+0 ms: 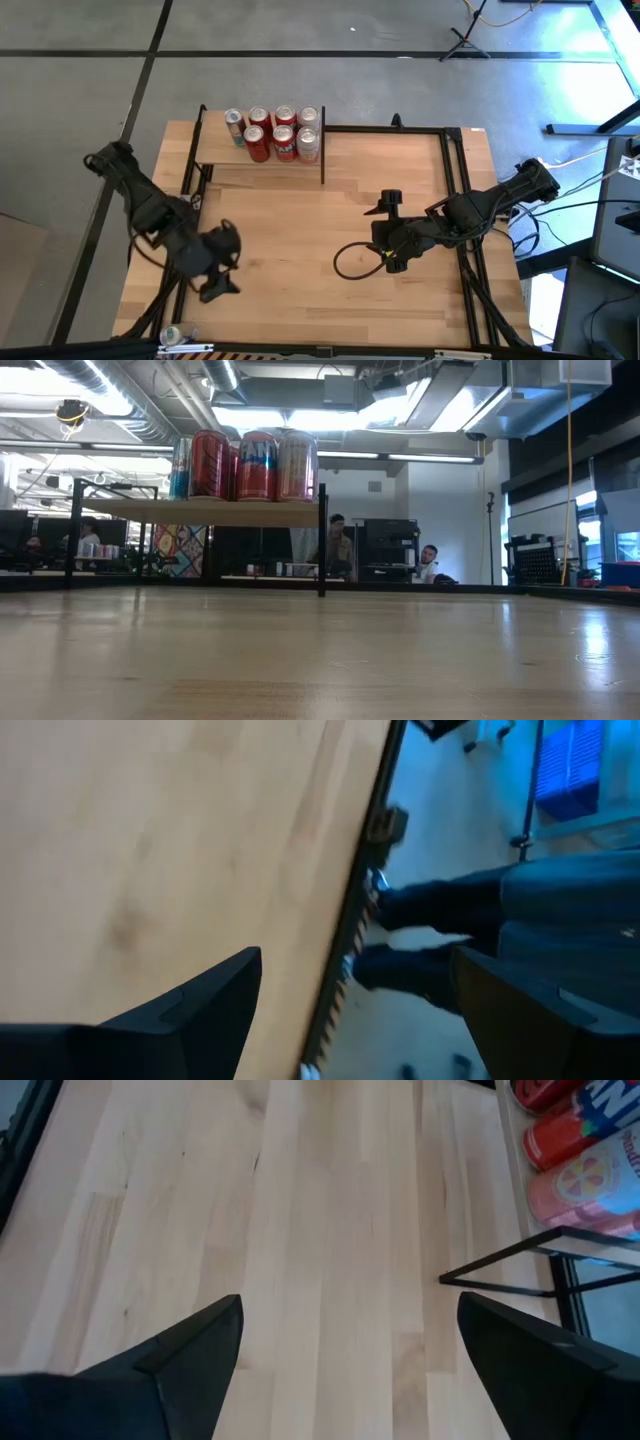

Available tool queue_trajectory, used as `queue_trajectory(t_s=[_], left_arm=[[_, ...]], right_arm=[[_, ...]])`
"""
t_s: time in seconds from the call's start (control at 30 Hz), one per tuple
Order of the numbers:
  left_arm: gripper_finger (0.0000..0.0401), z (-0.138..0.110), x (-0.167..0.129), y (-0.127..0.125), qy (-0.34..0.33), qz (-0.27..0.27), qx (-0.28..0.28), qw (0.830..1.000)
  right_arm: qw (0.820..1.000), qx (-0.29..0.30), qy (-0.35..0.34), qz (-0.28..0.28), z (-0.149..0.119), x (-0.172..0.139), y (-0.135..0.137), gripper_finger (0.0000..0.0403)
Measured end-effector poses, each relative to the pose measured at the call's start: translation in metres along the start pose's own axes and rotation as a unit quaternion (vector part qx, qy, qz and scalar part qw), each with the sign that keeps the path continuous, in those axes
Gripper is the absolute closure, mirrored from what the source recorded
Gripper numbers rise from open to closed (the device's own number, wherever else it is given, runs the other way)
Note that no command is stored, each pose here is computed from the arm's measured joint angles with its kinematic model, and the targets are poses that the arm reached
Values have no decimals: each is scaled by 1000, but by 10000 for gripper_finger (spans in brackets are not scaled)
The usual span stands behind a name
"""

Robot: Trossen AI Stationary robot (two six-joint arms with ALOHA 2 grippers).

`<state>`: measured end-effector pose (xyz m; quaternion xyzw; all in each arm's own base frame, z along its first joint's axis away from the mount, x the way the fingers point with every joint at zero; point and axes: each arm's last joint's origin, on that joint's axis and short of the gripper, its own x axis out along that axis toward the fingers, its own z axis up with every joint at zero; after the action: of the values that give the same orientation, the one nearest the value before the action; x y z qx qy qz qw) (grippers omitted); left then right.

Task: Place canned beverage on shelf
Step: Put the blue soda can on the shelf aligned with the other blue soda can

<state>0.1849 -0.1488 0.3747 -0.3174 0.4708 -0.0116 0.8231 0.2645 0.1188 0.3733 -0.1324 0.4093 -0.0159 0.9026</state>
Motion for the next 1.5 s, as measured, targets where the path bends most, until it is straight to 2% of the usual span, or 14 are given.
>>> queue_trajectory(t_s=[0.27, 0.63, 0.9, 1.03, 1.27, 1.5], left_arm=[[90, -45, 23, -24, 108, 6, -71, 992], [90, -111, 45, -48, 247, 35, -88, 964], [90, -150, 47, -55, 289, 44, -65, 954], [90, -157, 50, -47, 282, 94, -43, 954], [90, -168, 61, -44, 289, 123, 24, 949], [90, -181, 74, -40, 294, 162, 58, 940]], right_arm=[[1000, -8, -14, 2, 3, 0, 0, 45], [1000, -13, -22, 3, 5, 0, 1, 45], [1000, -4, -23, 3, 5, 0, 1, 45], [1000, -1, -22, -9, 5, 2, 1, 45], [1000, -2, -11, -8, 6, 10, 5, 45], [1000, 5, -2, -4, 6, 16, 8, 45]])
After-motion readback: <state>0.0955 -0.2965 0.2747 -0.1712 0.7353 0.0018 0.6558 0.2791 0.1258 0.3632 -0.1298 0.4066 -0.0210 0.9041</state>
